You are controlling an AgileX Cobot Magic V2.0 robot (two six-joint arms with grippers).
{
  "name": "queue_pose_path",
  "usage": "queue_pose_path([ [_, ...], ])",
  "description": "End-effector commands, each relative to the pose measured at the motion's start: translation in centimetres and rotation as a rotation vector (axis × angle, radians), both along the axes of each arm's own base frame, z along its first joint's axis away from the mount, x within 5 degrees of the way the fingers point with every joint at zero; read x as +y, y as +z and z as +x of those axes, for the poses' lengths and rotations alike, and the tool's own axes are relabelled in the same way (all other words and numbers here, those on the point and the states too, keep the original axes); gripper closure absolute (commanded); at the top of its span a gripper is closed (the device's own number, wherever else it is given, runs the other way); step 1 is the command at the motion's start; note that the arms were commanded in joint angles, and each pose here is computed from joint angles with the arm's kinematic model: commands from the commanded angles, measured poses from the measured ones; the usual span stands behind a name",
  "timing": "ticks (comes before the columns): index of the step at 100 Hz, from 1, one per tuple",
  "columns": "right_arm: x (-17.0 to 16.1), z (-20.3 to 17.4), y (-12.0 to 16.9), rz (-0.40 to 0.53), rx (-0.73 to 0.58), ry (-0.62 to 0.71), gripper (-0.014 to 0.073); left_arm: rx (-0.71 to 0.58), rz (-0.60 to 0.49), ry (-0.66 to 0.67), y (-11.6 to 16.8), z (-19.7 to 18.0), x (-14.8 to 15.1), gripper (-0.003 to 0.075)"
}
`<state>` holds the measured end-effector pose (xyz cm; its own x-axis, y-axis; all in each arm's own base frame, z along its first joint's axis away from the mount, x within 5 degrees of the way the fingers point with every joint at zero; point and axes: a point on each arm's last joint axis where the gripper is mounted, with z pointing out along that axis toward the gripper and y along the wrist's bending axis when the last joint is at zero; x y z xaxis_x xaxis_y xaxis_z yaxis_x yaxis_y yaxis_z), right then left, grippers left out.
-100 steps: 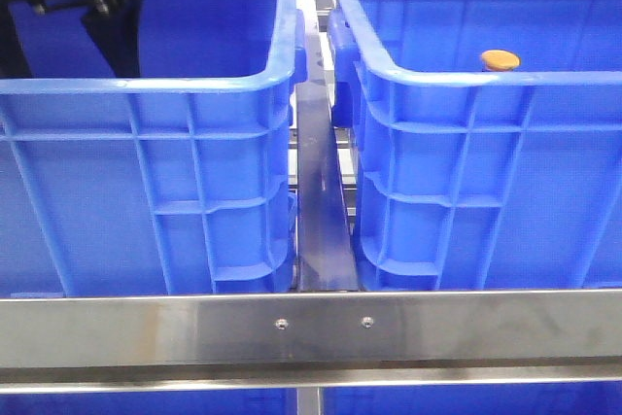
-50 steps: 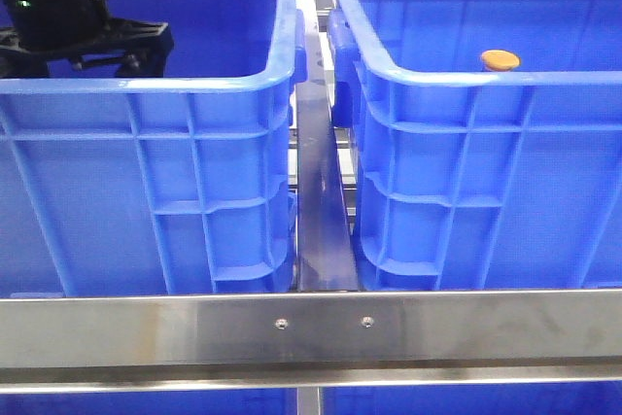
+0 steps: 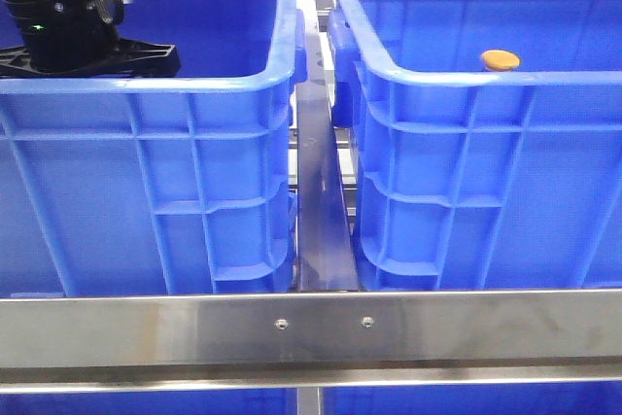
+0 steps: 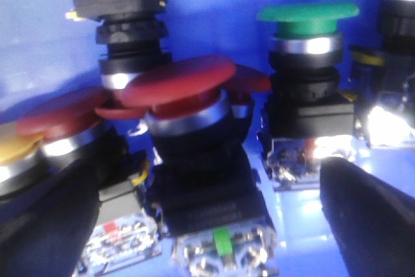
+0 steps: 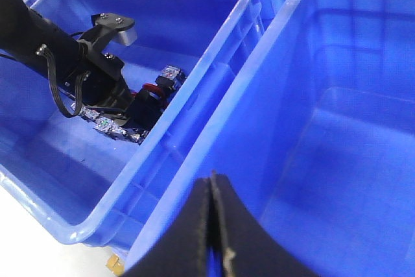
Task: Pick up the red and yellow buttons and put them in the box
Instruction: 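Lower the left gripper into the button crate and grasp a red button, then lift the red button with the left gripper toward the right gripper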
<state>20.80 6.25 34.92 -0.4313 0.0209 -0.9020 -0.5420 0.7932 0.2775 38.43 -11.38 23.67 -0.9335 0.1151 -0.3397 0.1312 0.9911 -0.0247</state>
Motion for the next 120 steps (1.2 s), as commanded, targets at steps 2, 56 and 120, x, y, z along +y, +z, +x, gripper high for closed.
queue_pose_path([
  [2,-0.1,-0.3,1.5,0.042,-0.052,-0.015,0.0660,-0.101,-0.041,0.012,2.9,0.0,0.1,0.0249],
  [56,-0.1,-0.3,1.5,0.042,-0.052,-0.015,0.0660,-0.153,-0.024,-0.047,5.8,-1.5,0.2,0.0610],
  [120,-0.1,-0.3,1.5,0.042,-0.054,-0.019,0.0660,-0.380,-0.239,-0.692,15.0,-10.0,-5.0,0.0616],
])
